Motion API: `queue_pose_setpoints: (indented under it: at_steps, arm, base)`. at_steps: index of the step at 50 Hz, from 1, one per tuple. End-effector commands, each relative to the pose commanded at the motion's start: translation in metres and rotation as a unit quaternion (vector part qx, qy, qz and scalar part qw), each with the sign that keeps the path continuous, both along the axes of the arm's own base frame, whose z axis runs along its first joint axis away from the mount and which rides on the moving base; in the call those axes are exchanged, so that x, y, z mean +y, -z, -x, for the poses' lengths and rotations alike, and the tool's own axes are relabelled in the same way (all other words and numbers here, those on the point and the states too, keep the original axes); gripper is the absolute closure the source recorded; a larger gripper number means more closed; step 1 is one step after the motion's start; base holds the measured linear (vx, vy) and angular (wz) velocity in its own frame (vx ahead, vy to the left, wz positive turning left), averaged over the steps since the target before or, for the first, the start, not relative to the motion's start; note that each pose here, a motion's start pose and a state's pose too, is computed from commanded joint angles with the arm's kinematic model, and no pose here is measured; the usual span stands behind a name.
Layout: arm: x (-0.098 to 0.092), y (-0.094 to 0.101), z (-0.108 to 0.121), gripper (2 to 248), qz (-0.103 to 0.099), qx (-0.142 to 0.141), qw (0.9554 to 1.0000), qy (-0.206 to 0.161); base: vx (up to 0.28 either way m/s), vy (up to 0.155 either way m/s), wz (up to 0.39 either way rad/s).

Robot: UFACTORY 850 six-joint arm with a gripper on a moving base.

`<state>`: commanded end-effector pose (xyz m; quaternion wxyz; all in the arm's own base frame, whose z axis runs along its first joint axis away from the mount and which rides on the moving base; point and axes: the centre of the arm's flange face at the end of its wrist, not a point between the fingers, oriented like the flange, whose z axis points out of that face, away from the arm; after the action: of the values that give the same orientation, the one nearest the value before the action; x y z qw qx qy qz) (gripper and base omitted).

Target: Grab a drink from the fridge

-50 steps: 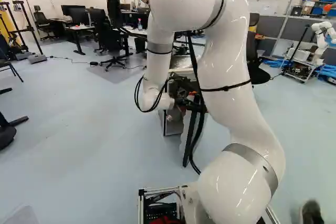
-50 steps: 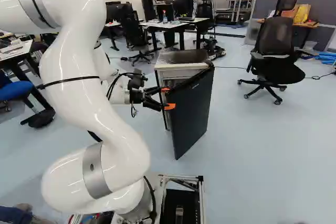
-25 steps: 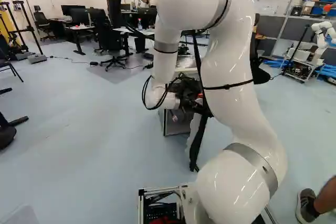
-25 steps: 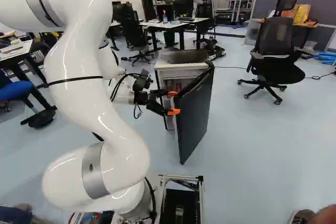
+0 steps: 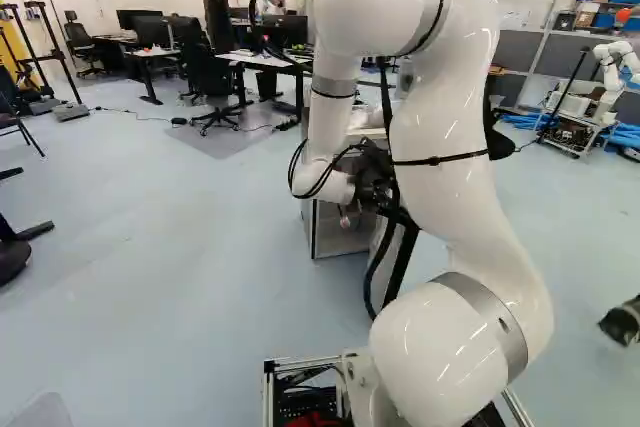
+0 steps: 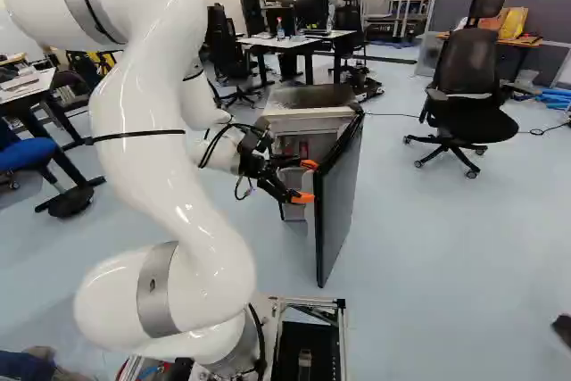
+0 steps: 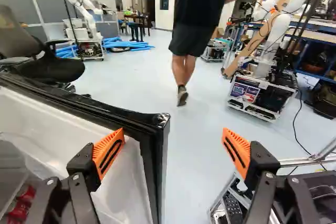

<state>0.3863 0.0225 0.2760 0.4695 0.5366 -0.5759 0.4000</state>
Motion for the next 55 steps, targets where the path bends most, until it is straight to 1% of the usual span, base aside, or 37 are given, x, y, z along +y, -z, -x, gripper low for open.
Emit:
queue_pose_setpoints:
  at_steps: [14,26,40,55]
  arm:
    - [-0.028,-0.003,-0.014,3,-0.003,-0.013,0.9987,0.050]
    - [-0.056,-0.006,-0.029,3,-0.005,-0.028,0.9958,0.087]
    - [-0.092,-0.009,-0.046,3,-0.012,-0.048,0.9903,0.130]
    - [-0.131,-0.012,-0.062,3,-0.018,-0.070,0.9824,0.172]
  base:
    - [0.000,0.000,0.000]
    - [0.000,0.000,0.000]
    - [0.000,0.000,0.000]
    - [0.000,0.000,0.000]
